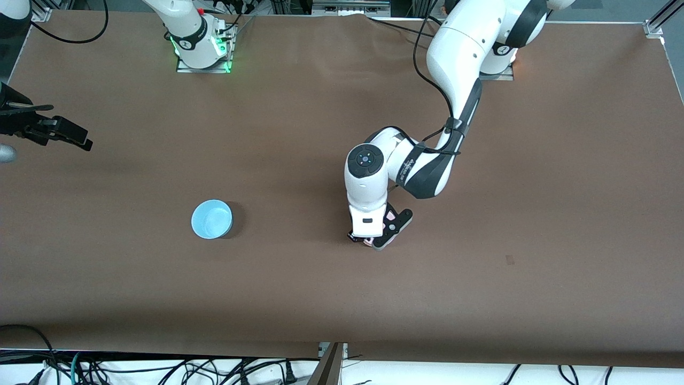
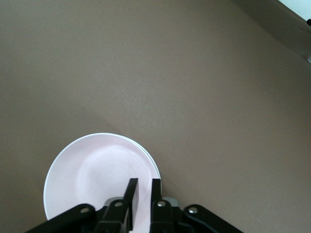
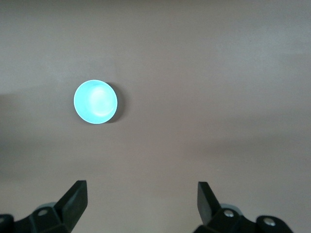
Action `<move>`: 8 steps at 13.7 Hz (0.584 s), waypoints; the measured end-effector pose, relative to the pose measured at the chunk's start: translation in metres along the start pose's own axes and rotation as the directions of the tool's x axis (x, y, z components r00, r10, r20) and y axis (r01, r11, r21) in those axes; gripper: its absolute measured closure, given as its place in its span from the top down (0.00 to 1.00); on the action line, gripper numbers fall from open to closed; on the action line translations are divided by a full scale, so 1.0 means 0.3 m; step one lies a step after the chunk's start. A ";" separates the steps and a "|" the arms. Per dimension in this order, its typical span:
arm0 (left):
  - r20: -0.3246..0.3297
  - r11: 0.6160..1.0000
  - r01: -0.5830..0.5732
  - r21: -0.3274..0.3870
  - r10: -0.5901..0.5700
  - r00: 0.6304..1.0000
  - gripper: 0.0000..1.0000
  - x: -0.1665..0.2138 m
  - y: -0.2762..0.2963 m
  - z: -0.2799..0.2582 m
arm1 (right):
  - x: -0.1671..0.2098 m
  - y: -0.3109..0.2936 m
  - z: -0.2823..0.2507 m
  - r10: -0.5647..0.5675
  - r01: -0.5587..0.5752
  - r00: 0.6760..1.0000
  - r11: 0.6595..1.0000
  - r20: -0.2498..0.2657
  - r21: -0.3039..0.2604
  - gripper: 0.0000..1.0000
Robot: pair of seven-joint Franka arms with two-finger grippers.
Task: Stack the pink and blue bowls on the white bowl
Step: 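Lower the pink bowl into the white bowl with the left gripper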
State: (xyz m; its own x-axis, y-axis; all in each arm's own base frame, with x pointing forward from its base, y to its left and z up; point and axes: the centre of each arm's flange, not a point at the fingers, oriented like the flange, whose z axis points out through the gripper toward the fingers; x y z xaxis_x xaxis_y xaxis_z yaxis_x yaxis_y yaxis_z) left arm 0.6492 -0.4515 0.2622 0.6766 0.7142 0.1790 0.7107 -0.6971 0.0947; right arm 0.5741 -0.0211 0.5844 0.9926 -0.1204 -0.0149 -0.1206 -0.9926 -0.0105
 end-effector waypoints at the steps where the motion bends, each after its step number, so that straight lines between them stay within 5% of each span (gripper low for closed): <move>1: -0.001 1.000 -0.001 0.001 0.001 1.000 0.15 -0.001 0.000 0.001 | 0.000 0.000 0.000 0.000 0.000 1.000 1.000 0.000 0.000 1.00; 4: -0.004 1.000 -0.006 0.006 0.006 1.000 0.02 -0.015 -0.001 0.015 | 0.000 0.000 0.000 0.000 0.000 1.000 1.000 0.000 0.000 1.00; 8: -0.009 1.000 0.000 -0.007 0.000 1.000 0.01 -0.022 0.003 0.041 | 0.000 0.000 0.000 0.000 0.000 1.000 1.000 0.000 0.000 1.00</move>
State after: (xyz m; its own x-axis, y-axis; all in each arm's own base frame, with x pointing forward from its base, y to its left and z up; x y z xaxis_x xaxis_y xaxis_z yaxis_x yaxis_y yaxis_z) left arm 0.6477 -0.4559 0.2490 0.6747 0.7137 0.1882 0.7095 -0.6974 0.1013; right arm 0.5741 -0.0211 0.5844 0.9926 -0.1204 -0.0149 -0.1206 -0.9926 -0.0105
